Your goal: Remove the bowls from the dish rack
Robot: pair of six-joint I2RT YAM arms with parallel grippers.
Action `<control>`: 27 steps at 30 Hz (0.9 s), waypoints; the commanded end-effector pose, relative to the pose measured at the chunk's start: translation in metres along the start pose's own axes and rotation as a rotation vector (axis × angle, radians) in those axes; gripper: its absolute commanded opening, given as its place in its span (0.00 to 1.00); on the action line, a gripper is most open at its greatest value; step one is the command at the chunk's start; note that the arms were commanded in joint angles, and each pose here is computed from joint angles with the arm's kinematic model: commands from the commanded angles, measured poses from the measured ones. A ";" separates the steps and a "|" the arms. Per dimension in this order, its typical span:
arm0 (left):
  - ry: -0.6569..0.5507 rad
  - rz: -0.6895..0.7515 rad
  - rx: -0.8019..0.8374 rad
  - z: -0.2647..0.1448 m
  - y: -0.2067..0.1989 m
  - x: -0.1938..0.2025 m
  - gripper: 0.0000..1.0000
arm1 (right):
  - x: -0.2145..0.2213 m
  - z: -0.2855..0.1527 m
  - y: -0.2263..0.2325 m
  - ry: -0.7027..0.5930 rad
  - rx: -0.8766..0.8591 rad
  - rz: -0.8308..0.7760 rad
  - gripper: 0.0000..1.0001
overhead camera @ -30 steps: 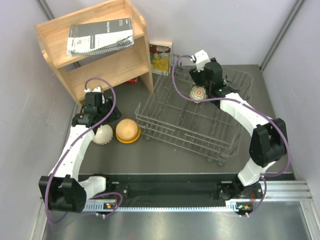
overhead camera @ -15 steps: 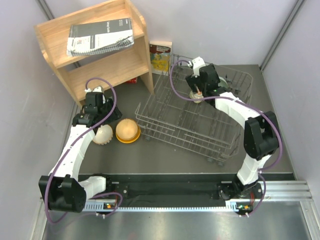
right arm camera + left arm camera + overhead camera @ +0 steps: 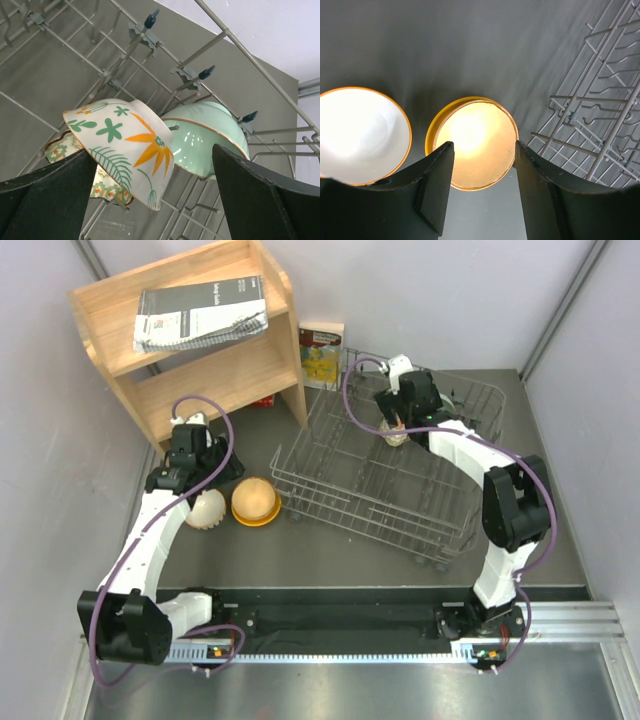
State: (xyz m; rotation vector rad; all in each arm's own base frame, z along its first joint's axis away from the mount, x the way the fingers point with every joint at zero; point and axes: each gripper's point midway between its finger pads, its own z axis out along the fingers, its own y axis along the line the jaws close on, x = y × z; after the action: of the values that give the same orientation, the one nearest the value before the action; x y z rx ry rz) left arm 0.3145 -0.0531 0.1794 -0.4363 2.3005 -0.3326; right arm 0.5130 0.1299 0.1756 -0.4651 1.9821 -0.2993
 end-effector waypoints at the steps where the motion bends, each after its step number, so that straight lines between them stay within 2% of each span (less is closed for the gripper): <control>1: -0.032 0.002 0.033 0.003 -0.007 -0.005 0.57 | -0.017 0.003 -0.021 -0.042 0.080 0.042 0.95; 6: -0.027 0.003 0.033 0.005 -0.007 -0.003 0.57 | -0.014 0.010 -0.025 -0.030 0.094 0.033 0.92; 7: -0.023 0.002 0.033 0.006 -0.007 -0.002 0.57 | -0.013 0.010 -0.024 -0.027 0.091 0.030 0.84; 10: -0.019 0.002 0.032 0.007 -0.007 -0.001 0.57 | -0.020 0.012 -0.025 -0.063 0.097 0.047 0.68; 13: -0.021 0.001 0.031 0.008 -0.008 -0.002 0.57 | -0.020 0.014 -0.025 -0.069 0.097 0.055 0.58; 15: -0.022 0.001 0.031 0.008 -0.008 -0.002 0.57 | -0.018 0.012 -0.024 -0.072 0.091 0.056 0.55; 19: -0.018 0.002 0.032 0.008 -0.008 0.000 0.57 | -0.018 0.010 -0.025 -0.090 0.098 0.067 0.38; 21: -0.018 0.002 0.032 0.008 -0.008 0.000 0.57 | -0.019 0.008 -0.026 -0.093 0.097 0.068 0.33; 22: -0.017 0.003 0.031 0.008 -0.008 0.001 0.57 | -0.020 0.007 -0.026 -0.097 0.095 0.070 0.23; 24: -0.019 0.003 0.033 0.008 -0.008 0.000 0.57 | -0.022 0.005 -0.026 -0.108 0.094 0.070 0.11; 25: -0.019 0.004 0.033 0.008 -0.008 0.000 0.57 | -0.023 0.004 -0.028 -0.108 0.098 0.071 0.00; 27: -0.018 0.001 0.035 0.007 -0.009 0.001 0.57 | -0.026 0.000 -0.029 -0.118 0.102 0.077 0.00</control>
State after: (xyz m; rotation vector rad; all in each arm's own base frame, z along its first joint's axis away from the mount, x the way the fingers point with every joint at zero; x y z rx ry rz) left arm 0.3145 -0.0581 0.1707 -0.4233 2.3173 -0.3381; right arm 0.5165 0.1047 0.1581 -0.4922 1.9952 -0.4473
